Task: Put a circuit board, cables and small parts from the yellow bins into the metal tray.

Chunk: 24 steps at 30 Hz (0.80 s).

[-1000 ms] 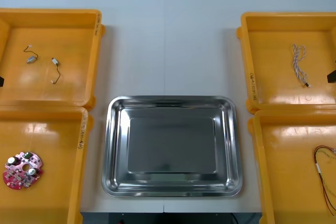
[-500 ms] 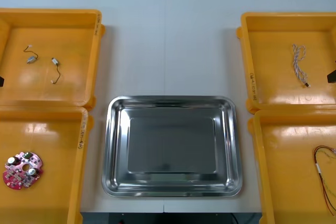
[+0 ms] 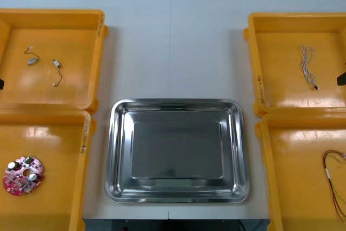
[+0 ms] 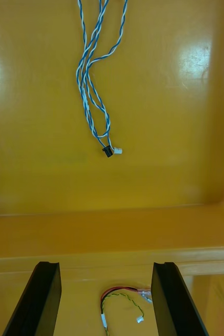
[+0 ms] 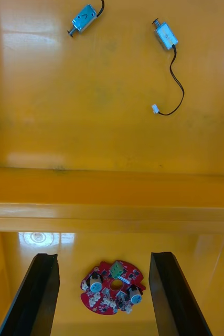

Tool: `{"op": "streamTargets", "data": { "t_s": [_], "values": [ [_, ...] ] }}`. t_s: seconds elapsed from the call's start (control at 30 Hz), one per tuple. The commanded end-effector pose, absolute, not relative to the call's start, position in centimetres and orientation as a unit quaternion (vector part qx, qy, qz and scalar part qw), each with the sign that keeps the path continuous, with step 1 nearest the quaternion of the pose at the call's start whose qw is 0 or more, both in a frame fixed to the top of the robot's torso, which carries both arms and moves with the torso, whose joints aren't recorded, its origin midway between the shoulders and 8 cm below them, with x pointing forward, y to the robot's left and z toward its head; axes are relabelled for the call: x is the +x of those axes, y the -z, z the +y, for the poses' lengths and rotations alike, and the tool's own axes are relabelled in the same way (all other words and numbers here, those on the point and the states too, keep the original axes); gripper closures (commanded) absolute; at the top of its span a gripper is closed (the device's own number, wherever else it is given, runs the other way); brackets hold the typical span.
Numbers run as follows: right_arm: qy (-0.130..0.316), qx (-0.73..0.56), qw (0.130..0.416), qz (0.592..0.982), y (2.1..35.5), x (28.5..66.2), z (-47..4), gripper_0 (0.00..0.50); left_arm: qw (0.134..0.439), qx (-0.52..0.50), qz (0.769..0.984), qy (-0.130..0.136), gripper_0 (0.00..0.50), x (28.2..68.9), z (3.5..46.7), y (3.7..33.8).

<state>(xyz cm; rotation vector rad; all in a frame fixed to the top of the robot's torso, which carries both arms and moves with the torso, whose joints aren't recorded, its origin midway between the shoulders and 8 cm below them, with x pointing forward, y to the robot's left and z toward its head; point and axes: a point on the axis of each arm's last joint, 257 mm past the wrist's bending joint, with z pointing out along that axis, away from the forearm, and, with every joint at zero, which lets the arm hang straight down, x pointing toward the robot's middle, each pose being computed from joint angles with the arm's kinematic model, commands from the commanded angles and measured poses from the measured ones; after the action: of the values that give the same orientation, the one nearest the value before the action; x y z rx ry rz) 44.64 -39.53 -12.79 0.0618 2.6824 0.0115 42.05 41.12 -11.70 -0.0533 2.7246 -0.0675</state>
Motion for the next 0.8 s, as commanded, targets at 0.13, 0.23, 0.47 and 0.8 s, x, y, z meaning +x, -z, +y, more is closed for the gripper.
{"op": "streamTargets", "data": {
  "t_s": [0.13, 0.23, 0.47, 0.8],
  "values": [
    [0.026, -0.007, 0.233, 0.972, 11.7, 44.44, -40.44, 0.0, 0.225, 0.021, 0.974, 0.014, 0.0, 42.26, 41.2, 11.03],
    [0.026, -0.007, 0.233, 0.972, 11.7, 44.44, -40.44, 0.0, 0.225, 0.021, 0.974, 0.014, 0.0, 42.26, 41.2, 11.03],
    [0.026, -0.007, 0.233, 0.972, 11.7, 44.44, -40.44, 0.0, 0.225, 0.021, 0.974, 0.014, 0.0, 42.26, 41.2, 11.03],
    [0.026, -0.007, 0.233, 0.972, 11.7, 44.44, -40.44, 0.0, 0.225, 0.021, 0.974, 0.014, 0.0, 42.26, 41.2, 11.03]
  ]
}}
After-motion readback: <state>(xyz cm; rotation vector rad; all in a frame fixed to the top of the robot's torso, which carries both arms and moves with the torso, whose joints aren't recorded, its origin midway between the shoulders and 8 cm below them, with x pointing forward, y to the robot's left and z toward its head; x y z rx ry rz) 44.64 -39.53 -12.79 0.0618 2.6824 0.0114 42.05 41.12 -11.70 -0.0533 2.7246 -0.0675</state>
